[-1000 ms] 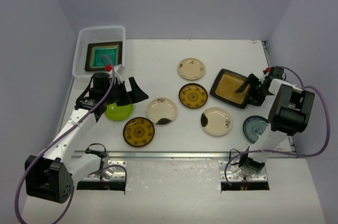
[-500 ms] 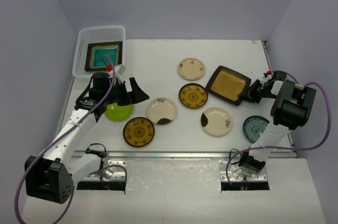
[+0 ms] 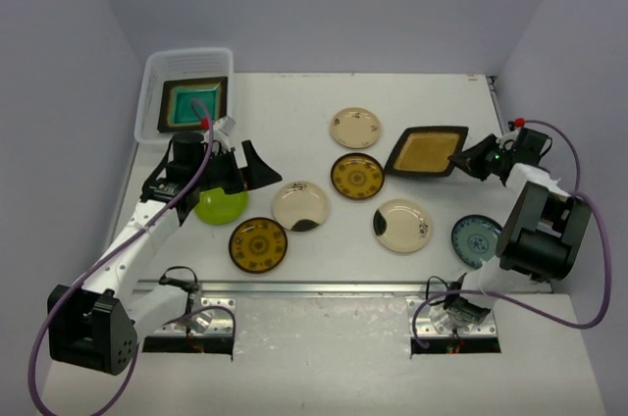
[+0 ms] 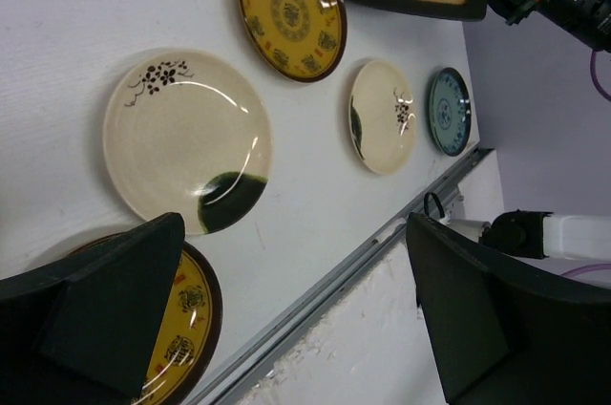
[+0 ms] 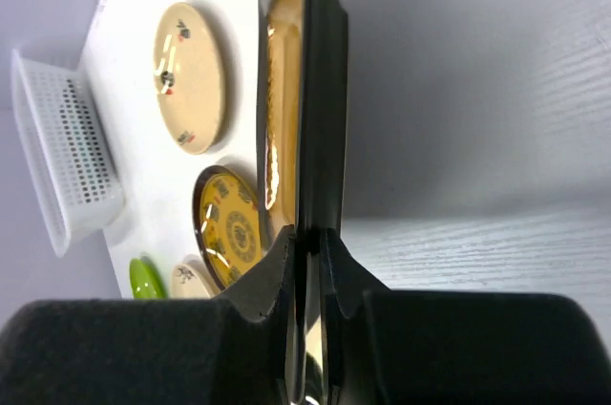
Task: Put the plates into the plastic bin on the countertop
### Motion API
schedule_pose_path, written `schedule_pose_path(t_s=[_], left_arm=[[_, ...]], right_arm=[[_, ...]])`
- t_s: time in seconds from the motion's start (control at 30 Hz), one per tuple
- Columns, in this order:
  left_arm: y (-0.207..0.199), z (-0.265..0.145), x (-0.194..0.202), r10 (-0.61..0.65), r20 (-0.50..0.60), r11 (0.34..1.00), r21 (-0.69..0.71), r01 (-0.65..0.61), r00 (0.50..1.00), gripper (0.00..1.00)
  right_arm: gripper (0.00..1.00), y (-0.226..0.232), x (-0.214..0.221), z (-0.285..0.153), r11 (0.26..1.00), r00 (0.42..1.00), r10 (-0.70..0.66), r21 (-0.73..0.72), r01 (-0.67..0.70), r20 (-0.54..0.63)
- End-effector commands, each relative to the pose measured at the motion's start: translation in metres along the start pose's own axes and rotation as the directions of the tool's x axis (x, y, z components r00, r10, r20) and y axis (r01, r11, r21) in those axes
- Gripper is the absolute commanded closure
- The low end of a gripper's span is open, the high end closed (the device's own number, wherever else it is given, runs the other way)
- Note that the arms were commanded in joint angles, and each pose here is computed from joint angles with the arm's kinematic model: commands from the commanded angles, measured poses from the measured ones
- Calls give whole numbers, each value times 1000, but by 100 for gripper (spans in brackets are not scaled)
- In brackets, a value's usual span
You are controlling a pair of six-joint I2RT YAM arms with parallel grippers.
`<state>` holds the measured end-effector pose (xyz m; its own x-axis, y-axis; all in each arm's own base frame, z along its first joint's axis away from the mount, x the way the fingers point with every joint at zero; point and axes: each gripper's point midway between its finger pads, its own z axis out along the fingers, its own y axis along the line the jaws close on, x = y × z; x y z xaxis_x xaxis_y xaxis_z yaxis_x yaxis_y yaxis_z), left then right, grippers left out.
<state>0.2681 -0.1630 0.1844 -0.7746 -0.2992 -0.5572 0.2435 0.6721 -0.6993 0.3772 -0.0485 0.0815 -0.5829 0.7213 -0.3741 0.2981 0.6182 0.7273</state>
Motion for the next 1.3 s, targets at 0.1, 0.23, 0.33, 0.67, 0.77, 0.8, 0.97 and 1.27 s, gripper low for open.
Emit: schedule_pose_path(t_s=[0.1,0.23,0.33,0.67,0.77,0.8,0.97,1.27], left_arm=[[-29,6,-12,-32,22,987,156,28,999,0],[-45,9,-29,-66,52,972,228,52,996,0],[-55,10,-40,-64,73,963,265,43,995,0],[-54,50,-38,-188,35,935,311,168,982,0],[-54,55,-35,-203,20,928,324,185,979,0],[-52,56,-34,-201,21,930,318,184,979,0],[-44,59,-21,-208,-7,935,292,201,978,0],[-69,79,7,-199,-72,912,351,211,977,0]], right_arm=[[100,68,-16,-29,963,992,-67,-254,92,105],[100,88,-14,-44,940,990,-74,-322,111,124],[100,112,-5,-55,900,992,-83,-419,116,97],[100,123,28,-33,906,989,-147,-399,145,27],[100,121,38,-27,888,995,-99,-455,74,-32],[100,122,39,-27,880,994,-103,-469,77,-30],[100,146,37,-34,839,995,-88,-543,44,-54],[100,178,49,-42,785,991,-103,-619,29,-85]])
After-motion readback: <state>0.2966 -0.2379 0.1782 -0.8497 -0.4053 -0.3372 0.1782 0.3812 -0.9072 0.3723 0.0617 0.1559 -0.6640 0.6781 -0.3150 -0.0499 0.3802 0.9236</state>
